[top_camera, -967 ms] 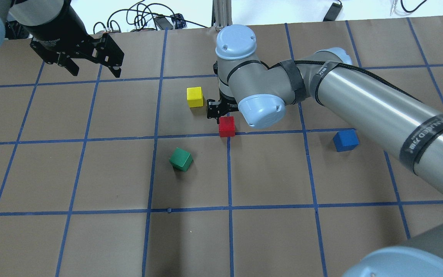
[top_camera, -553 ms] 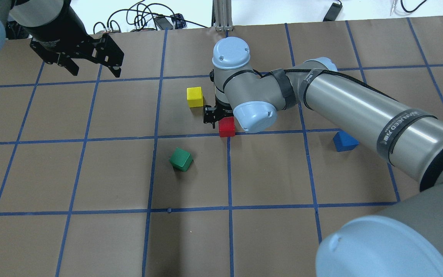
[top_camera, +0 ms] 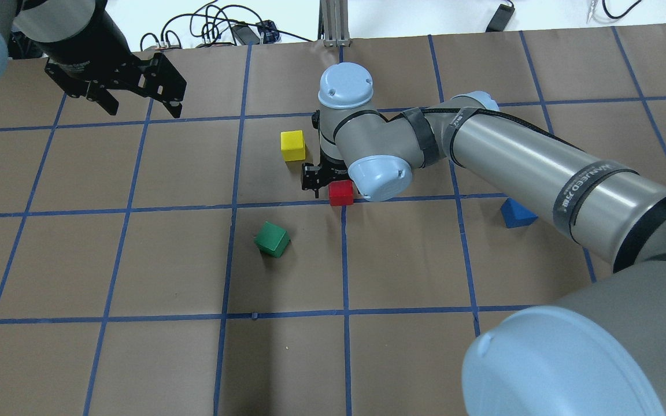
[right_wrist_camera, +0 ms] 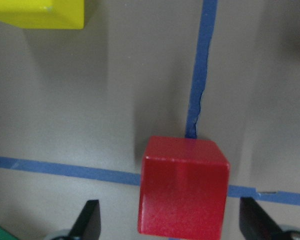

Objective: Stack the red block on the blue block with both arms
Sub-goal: 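Close the right gripper on the red cube and lift, then carry the red cube with the right gripper above the blue cube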

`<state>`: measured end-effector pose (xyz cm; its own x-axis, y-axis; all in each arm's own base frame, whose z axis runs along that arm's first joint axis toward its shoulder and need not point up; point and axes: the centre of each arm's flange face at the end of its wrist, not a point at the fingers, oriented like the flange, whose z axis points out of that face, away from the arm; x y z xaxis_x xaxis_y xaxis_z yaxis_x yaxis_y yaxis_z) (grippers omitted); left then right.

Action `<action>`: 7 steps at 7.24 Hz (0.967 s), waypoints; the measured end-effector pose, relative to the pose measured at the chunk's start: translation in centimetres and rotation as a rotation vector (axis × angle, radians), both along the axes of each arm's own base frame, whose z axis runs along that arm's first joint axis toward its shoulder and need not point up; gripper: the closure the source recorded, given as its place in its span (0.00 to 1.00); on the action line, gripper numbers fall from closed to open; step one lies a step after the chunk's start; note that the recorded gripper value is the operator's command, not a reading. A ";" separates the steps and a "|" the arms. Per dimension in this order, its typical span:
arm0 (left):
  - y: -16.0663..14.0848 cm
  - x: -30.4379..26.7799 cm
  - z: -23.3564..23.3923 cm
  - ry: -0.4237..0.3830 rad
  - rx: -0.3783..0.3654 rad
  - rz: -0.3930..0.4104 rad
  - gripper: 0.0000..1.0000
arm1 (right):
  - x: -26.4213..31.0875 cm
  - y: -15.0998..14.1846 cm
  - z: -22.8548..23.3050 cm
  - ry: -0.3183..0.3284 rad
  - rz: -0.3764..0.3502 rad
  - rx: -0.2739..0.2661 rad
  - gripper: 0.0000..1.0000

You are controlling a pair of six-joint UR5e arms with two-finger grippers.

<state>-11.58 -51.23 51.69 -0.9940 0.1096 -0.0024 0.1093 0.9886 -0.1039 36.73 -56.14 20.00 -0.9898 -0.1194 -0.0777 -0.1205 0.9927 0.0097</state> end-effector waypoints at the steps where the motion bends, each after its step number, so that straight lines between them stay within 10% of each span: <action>1: 0.0 0.0 0.0 0.000 0.000 0.000 0.00 | 0.0 -0.1 -0.2 0.002 0.009 -0.006 1.00; 7: 0.2 0.0 0.1 0.002 -0.002 0.000 0.00 | -3.2 -1.0 8.6 0.009 -0.019 -0.012 1.00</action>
